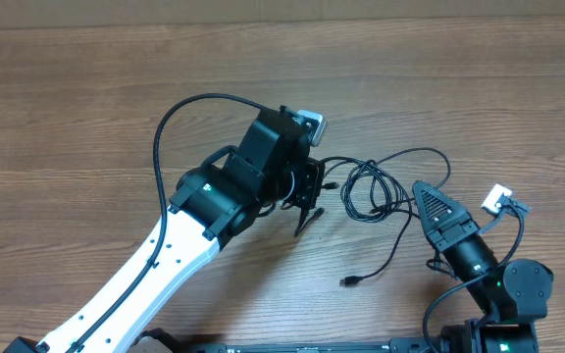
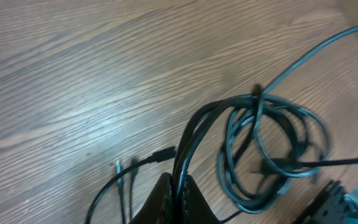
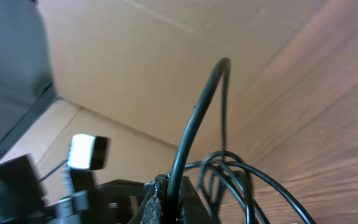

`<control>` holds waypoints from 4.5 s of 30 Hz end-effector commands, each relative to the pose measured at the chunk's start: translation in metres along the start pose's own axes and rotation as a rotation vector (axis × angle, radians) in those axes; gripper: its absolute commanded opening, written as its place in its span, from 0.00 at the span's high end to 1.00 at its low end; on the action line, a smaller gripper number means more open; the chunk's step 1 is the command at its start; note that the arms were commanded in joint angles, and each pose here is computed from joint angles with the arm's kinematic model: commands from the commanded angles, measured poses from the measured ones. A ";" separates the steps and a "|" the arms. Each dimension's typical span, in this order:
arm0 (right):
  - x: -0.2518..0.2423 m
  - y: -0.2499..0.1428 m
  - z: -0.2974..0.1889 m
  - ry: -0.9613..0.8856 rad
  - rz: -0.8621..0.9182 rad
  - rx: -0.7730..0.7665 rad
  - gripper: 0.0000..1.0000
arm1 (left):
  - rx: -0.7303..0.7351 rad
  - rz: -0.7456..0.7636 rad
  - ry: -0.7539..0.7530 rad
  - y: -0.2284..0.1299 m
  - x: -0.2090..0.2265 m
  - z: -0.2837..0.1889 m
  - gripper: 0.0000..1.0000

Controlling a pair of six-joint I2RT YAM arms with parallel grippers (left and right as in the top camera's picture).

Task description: Untangle cables

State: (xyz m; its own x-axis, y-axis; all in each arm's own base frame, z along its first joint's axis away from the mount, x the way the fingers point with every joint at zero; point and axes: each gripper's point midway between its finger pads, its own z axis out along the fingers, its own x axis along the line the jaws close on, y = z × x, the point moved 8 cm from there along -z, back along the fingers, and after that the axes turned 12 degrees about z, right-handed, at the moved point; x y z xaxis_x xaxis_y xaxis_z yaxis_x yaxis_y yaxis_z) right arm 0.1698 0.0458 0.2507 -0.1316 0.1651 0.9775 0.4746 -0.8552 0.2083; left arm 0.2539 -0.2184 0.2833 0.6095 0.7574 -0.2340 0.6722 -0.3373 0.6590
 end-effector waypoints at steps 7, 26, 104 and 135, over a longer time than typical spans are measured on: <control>0.013 -0.002 -0.002 0.053 -0.004 0.027 0.96 | -0.013 0.043 -0.046 0.004 -0.006 -0.007 0.96; 0.013 -0.001 -0.002 0.050 -0.010 0.016 0.96 | -0.001 0.219 -0.155 0.001 -0.021 -0.005 0.96; -0.039 0.006 -0.008 -0.268 0.110 -0.135 0.00 | -0.183 -0.397 -0.459 0.052 -0.048 -0.020 0.95; -0.037 -0.001 -0.007 -0.243 0.297 -0.073 0.09 | -0.180 -0.526 -0.606 0.061 -0.083 -0.027 0.96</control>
State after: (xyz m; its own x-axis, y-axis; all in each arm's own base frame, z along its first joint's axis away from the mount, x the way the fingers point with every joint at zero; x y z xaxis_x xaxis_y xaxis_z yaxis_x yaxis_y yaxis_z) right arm 0.1689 0.0378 0.2070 0.2377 0.0114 0.9713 0.3951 -0.9146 -0.0860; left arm 0.2415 -0.2795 0.3505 0.3638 0.3831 -0.8491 0.8898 0.1268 0.4384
